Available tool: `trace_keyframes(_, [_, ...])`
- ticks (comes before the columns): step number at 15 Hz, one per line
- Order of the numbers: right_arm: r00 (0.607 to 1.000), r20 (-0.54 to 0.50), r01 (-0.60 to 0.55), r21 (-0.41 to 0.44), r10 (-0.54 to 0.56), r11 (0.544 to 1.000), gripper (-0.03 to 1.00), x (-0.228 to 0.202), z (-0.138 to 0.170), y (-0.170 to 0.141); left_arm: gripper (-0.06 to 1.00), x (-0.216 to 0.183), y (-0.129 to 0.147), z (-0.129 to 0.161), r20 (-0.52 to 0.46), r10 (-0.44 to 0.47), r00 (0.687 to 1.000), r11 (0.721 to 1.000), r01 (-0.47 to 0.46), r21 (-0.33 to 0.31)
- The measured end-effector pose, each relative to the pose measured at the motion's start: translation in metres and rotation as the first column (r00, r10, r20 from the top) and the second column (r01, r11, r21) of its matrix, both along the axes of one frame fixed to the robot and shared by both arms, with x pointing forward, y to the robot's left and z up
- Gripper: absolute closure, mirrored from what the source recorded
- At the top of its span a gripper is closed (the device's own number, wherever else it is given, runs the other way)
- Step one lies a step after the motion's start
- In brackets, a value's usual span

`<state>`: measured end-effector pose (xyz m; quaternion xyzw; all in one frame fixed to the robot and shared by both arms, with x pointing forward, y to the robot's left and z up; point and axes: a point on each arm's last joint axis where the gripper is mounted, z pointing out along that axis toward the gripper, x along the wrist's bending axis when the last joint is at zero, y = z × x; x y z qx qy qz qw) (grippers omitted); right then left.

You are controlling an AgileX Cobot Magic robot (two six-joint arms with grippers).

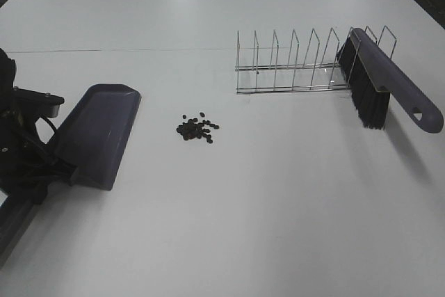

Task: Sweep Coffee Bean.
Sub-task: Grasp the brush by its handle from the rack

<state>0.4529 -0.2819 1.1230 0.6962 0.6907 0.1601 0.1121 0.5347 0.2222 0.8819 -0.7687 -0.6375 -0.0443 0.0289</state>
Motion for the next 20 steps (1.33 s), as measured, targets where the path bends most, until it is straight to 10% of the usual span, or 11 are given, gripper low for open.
trace_keyframes(15, [0.991,-0.086,-0.111,-0.114,0.101,0.987,0.38,0.173,-0.038,0.004,0.62,0.0,0.0,0.0,0.0,-0.001,1.0,1.0,0.001,0.0])
trace_keyframes(20, [0.989,-0.124,-0.092,-0.037,0.087,0.995,0.38,0.213,-0.074,-0.028,0.62,-0.001,0.0,-0.001,-0.002,-0.001,1.0,1.0,0.001,0.0])
